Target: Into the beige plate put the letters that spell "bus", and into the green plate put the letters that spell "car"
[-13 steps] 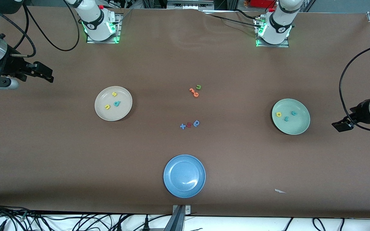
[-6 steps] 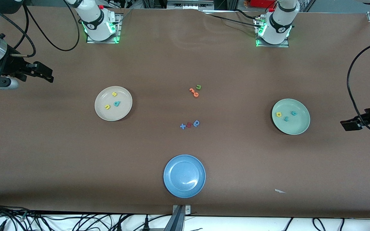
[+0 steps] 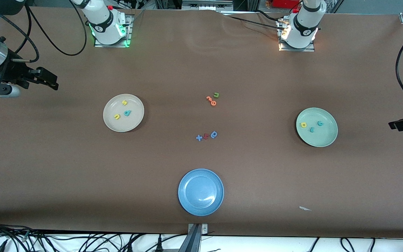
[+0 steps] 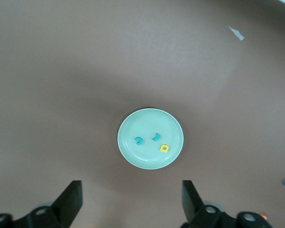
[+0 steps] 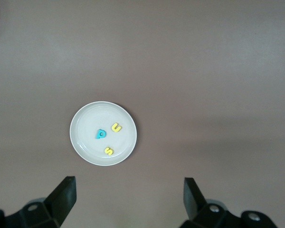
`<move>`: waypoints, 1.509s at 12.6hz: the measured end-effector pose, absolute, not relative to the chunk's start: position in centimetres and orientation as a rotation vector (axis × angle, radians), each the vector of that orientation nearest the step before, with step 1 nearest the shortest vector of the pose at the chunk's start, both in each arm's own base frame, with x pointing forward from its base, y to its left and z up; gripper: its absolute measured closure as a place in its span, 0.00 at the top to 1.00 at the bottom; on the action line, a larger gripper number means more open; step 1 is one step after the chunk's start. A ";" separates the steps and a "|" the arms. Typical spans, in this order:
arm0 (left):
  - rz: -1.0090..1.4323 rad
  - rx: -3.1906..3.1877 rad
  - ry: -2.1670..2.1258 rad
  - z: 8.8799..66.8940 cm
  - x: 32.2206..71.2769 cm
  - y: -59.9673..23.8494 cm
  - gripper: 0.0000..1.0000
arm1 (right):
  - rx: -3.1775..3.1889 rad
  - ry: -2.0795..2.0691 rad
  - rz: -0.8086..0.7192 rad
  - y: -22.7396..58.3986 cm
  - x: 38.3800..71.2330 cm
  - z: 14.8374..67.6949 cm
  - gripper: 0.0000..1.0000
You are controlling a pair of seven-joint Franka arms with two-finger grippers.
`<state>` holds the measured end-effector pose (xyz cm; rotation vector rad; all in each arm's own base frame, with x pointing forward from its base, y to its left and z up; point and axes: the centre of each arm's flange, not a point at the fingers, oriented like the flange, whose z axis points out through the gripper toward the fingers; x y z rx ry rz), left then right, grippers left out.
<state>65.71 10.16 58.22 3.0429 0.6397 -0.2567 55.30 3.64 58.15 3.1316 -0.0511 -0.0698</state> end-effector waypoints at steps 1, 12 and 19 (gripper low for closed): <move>-0.240 3.044 0.636 58.6 65.5 10.0 0.91 | 3.132 -0.051 -0.070 3.6 55.3 58.1 1.00; 0.003 3.109 0.408 55.2 56.4 3.8 0.99 | 3.131 -0.051 -0.070 3.6 55.3 58.2 1.00; 0.067 3.108 0.266 56.5 56.2 5.5 1.00 | 3.131 -0.051 -0.070 3.6 55.3 58.1 1.00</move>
